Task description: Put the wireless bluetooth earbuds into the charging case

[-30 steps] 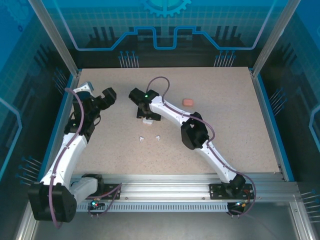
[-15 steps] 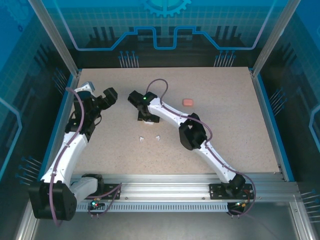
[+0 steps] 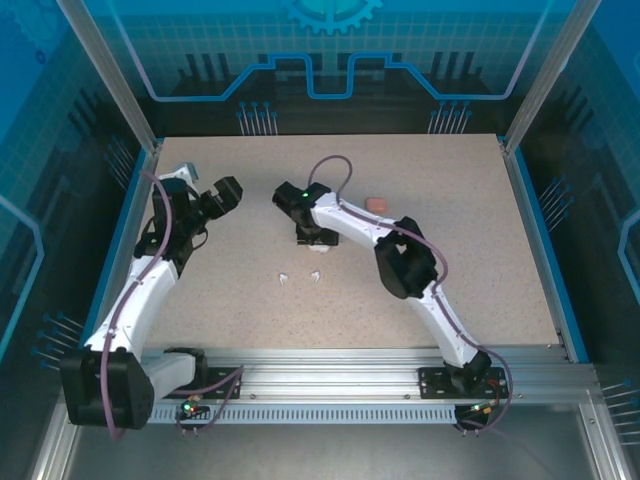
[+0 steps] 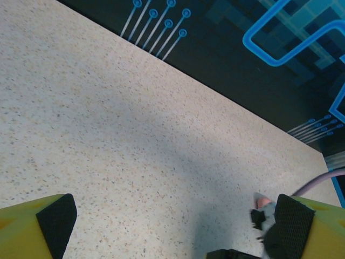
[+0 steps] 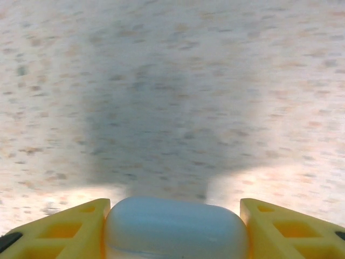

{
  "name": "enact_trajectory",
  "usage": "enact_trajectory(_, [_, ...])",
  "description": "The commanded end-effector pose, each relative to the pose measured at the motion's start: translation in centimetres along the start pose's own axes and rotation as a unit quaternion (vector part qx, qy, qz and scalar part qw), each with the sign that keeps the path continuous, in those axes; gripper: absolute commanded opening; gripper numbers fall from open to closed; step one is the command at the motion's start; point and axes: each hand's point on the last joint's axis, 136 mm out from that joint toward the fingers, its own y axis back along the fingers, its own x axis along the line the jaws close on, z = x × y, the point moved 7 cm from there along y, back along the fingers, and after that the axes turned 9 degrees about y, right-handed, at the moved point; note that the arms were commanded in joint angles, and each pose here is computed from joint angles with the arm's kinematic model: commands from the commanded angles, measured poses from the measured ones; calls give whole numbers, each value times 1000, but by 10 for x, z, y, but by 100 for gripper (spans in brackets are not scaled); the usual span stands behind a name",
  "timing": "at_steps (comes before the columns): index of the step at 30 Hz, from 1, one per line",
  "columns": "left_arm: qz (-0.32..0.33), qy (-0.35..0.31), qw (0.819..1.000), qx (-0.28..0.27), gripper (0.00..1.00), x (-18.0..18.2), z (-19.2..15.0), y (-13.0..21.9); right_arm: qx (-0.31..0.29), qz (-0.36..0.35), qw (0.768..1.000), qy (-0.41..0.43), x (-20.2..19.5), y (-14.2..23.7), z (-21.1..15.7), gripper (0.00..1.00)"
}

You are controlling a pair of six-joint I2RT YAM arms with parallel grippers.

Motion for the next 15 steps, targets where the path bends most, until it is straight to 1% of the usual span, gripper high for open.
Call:
enact_trajectory(1, [-40, -5, 999, 31, 99, -24, -8, -4, -29, -4, 999, -27, -41, 18, 11, 51])
enact_trajectory(7, [-62, -17, 995, 77, 99, -47, -48, -25, -8, -6, 998, -58, -95, 2, -11, 51])
enact_trajectory(10, [-69, -20, 993, 95, 99, -58, -69, -35, 3, -9, 998, -60, -115, -7, -23, 52])
enact_trajectory(15, [-81, -23, 990, 110, 99, -77, -94, -46, 26, -5, 997, -68, -140, -23, -40, 53])
